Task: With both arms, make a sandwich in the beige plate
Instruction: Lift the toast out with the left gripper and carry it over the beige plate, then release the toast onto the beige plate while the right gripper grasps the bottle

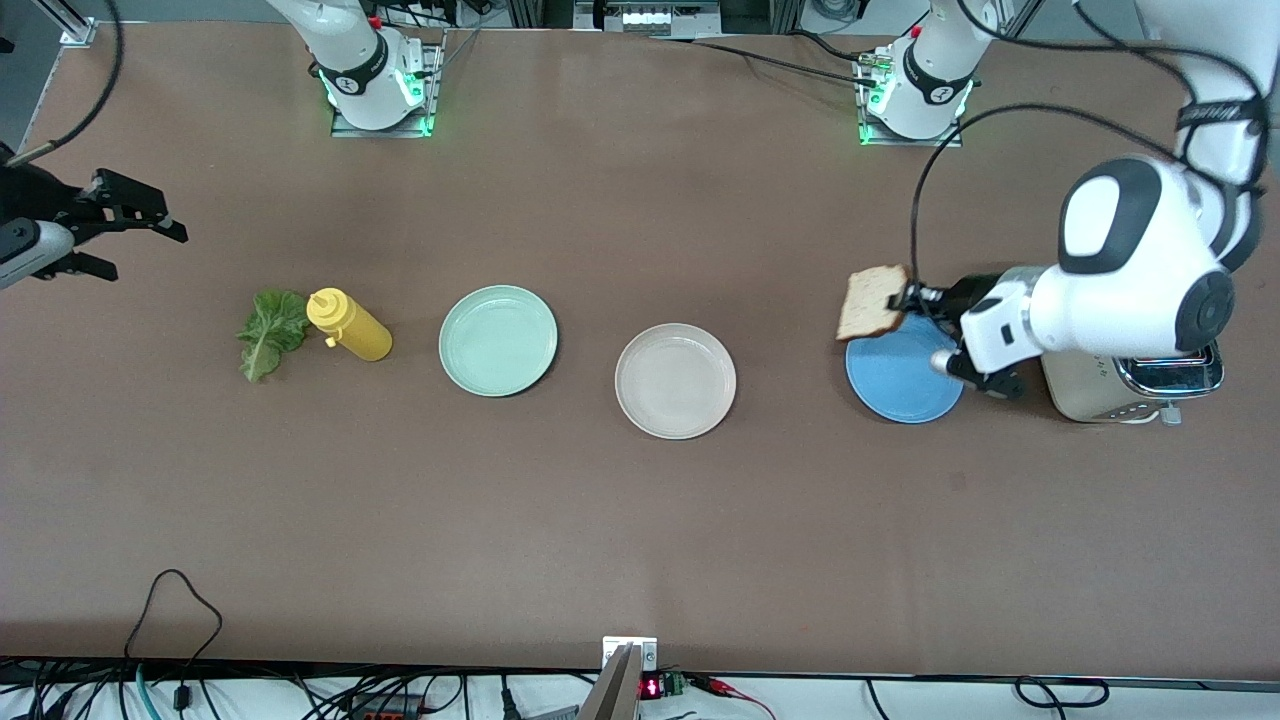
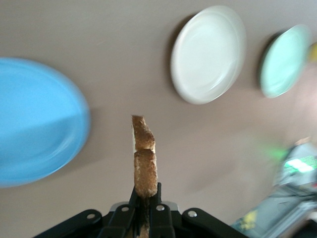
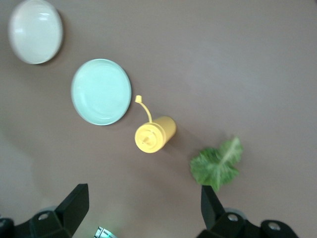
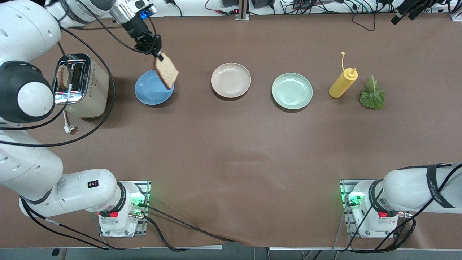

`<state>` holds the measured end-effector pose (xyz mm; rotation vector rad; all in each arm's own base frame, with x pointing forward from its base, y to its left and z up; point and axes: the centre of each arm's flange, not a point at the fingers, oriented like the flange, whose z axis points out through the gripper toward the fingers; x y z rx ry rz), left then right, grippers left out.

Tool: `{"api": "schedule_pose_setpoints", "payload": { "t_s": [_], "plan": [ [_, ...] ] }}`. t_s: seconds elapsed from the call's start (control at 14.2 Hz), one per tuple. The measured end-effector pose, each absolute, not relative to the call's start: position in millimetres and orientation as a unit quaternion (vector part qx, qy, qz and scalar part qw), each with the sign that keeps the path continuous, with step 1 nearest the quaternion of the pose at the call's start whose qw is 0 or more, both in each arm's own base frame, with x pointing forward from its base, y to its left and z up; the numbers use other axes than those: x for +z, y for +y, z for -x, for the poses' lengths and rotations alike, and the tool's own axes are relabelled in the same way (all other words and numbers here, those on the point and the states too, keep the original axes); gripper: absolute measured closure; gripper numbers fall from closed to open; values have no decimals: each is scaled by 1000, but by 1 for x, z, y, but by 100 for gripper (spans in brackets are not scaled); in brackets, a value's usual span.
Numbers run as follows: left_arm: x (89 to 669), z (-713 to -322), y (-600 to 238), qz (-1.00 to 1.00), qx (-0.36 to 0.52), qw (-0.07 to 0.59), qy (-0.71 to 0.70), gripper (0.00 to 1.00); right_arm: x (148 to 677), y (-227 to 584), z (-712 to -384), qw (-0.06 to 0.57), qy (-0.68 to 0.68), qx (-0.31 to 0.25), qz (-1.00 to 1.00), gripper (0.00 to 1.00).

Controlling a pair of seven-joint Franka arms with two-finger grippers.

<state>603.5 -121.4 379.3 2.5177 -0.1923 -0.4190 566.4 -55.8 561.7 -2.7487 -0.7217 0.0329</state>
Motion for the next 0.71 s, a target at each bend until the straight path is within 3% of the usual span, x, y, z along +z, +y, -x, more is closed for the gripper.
{"api": "schedule_pose_setpoints", "payload": {
  "t_s": [0.28, 0.71],
  "plan": [
    [345, -624, -177, -894, -110, 433, -24, 92, 503, -124, -555, 269, -332, -51, 903, 0],
    [240, -627, -213, -839, -59, 539, -41, 93, 411, -163, -530, 383, -424, -190, 799, 0]
  ]
}}
